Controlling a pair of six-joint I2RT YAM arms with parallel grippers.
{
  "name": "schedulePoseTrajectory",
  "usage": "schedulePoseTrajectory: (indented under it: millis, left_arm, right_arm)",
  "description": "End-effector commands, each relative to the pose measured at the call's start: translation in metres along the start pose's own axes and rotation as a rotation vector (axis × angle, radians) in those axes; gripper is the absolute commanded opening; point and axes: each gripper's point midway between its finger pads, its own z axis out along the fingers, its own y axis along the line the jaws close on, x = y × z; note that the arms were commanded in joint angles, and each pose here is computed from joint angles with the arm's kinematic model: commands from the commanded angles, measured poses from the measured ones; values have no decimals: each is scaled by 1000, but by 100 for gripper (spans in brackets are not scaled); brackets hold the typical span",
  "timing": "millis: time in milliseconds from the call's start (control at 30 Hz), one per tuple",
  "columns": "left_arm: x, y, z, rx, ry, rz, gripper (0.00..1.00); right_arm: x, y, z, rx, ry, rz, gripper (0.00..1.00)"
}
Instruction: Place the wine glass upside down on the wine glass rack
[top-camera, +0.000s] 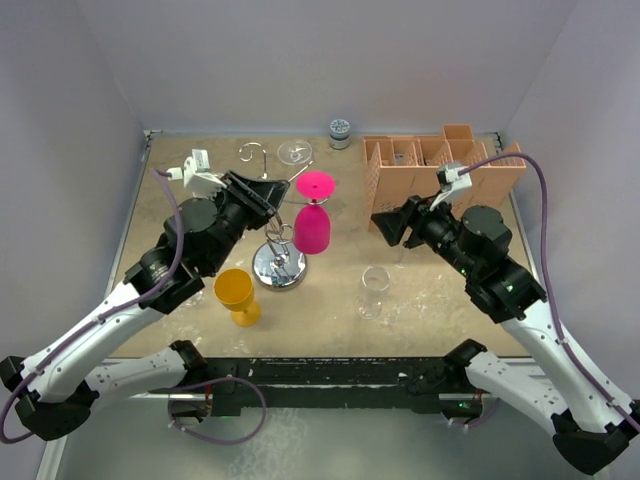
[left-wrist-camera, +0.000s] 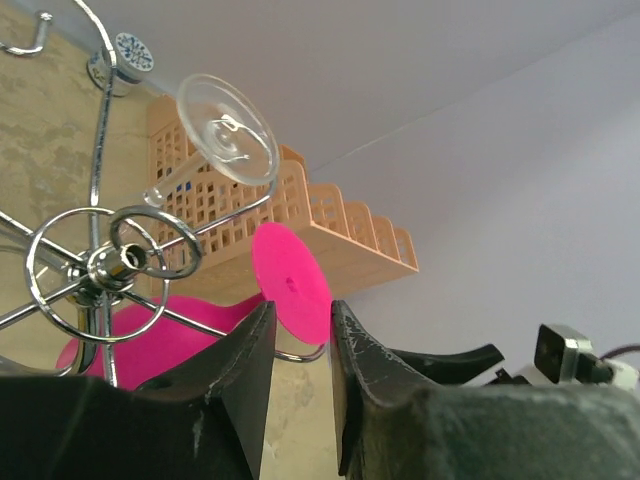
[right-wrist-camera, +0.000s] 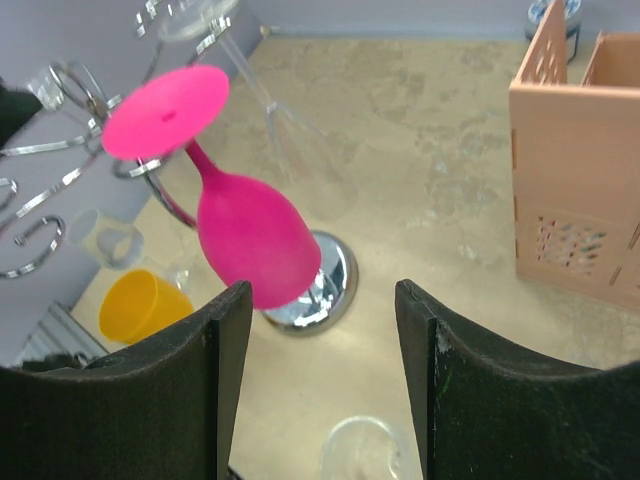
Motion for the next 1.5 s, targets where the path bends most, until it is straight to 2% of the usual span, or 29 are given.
schedulePoseTrajectory:
  millis: [0, 167, 367, 533, 633, 700, 1000, 1333, 1467]
  left_arm:
    - [-14, -33, -21, 134, 41, 189, 27]
    - [-23, -24, -37, 126, 43, 327, 34]
    - [-37, -22, -56, 143, 22, 408, 40]
    - [-50, -23, -68, 147, 3, 465, 43]
    - [-59, -18, -76, 122, -16, 493, 43]
    - [-66, -12, -82, 103, -31, 522, 44]
    - [-89, 6, -100, 29, -109, 535, 45]
    - [-91, 8, -102, 27, -114, 529, 45]
    - [-92, 7, -104, 33, -115, 522, 45]
  right_arm:
    - [19, 5, -12, -41, 119, -54, 60]
    - [54, 1, -20, -70, 243, -89, 55]
    - [95, -5, -26, -103, 350, -96, 55]
    - [101, -8, -23, -70, 363, -88, 54]
    - [109, -15, -22, -14, 387, -63, 47]
    - [117, -14, -22, 0, 405, -41, 46]
    - [146, 0, -31, 5, 508, -15, 48]
    - [182, 5, -28, 13, 602, -25, 46]
    - [186, 1, -21, 62, 601, -43, 44]
